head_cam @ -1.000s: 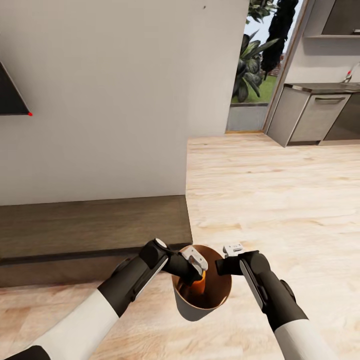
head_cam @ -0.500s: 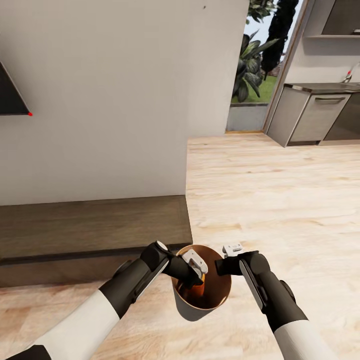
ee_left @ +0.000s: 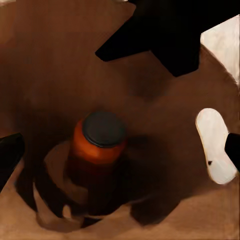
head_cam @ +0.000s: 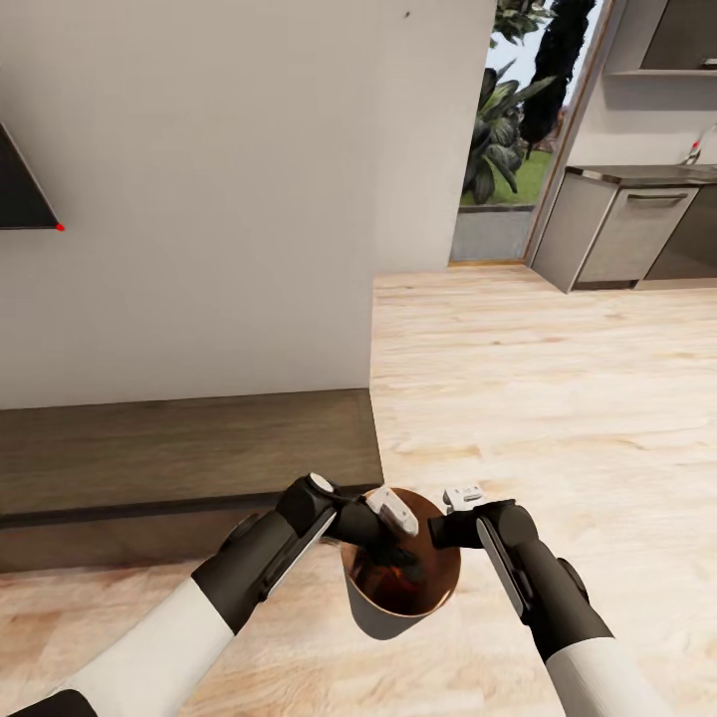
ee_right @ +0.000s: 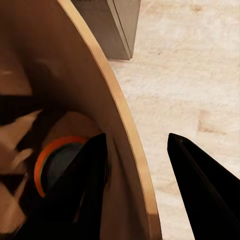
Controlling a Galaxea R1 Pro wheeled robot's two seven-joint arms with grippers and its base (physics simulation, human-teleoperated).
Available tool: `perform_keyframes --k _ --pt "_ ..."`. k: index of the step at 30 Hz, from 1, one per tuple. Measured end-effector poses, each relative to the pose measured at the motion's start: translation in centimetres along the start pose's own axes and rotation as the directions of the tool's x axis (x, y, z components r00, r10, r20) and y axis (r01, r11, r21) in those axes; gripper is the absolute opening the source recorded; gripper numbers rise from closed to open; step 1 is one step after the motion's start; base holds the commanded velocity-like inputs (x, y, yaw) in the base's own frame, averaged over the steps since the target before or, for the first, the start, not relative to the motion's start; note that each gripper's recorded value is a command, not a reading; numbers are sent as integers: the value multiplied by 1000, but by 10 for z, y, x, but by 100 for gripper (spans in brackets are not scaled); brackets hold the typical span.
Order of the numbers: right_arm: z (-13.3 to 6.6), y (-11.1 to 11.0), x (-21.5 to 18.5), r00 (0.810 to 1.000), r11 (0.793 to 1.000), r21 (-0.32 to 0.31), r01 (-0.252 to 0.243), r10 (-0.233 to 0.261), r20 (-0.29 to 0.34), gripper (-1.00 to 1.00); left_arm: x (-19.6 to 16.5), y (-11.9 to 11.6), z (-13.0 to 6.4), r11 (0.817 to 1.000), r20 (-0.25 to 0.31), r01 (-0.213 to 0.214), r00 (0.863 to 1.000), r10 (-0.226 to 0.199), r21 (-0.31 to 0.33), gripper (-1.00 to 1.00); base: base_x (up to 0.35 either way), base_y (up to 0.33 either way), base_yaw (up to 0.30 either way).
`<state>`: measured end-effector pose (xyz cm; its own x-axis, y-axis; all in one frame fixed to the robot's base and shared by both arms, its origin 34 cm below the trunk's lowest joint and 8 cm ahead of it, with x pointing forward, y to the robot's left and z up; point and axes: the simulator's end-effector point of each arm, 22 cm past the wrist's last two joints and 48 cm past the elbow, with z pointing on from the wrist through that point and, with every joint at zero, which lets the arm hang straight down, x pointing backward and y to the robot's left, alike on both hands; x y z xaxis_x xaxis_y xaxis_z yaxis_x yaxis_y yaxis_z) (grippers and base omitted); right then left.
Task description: Put the three can of soda from the living room inside the tash can in the kitchen.
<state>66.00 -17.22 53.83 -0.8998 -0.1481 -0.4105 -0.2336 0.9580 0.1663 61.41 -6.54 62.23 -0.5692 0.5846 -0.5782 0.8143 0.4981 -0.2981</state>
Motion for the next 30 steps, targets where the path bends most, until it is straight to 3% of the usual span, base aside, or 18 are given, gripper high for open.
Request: perform_keyframes --k 3,4,5,9,13,16,19,20,21,22,23,24,25,26,30 --pt "0 -1 0 1000 1000 5 3 -3 -1 -100 -25 -14 -16 999 71 -44 997 43 8 100 0 0 0" --pt "0 -1 0 1000 1000 4 2 -2 -1 -100 -32 -26 -27 998 109 -66 992 63 19 100 0 0 0" --pt "0 -1 0 1000 1000 2 0 0 -1 -100 -34 -52 -50 994 159 -98 983 88 55 100 0 0 0" --pt "0 -1 0 1000 1000 0 -2 2 -1 -100 -26 -50 -70 991 175 -111 980 97 69 100 0 0 0" --pt "0 -2 1 1000 1000 3 -2 2 -2 -100 -11 7 -124 997 254 -1 967 -18 77 100 0 0 0" --pt "0 -2 1 1000 1000 2 -4 4 -2 -100 11 51 -162 996 332 77 939 -86 43 100 0 0 0" --pt "0 -2 1 1000 1000 3 -3 3 -2 -100 52 97 -196 984 412 170 901 -137 -45 100 0 0 0" --pt "0 -3 1 1000 1000 4 -4 4 -2 -100 81 116 -205 969 445 221 883 -151 -108 100 0 0 0" --pt "0 -3 1 1000 1000 4 -5 5 -2 -100 101 125 -208 957 460 252 874 -160 -146 100 0 0 0" --pt "0 -4 1 1000 1000 4 -7 7 -1 -100 135 140 -214 928 478 296 864 -159 -227 100 0 0 0" --pt "0 -5 1 1000 1000 6 -7 7 -2 -100 156 144 -214 909 481 321 861 -163 -266 100 0 0 0" --pt "0 -7 1 1000 1000 8 -9 9 -1 -100 189 154 -215 870 483 351 862 -156 -345 100 0 0 0" --pt "-1 -8 1 1000 1000 11 -8 8 -2 -100 207 157 -215 849 482 367 862 -156 -381 100 0 0 0" --pt "-1 -10 1 1000 1000 12 -10 10 -1 -100 235 163 -216 808 483 385 864 -144 -447 100 0 0 0" --pt "0 -11 3 1000 1000 12 -13 13 -6 -100 297 170 -208 733 479 419 866 -145 -536 100 0 0 0"
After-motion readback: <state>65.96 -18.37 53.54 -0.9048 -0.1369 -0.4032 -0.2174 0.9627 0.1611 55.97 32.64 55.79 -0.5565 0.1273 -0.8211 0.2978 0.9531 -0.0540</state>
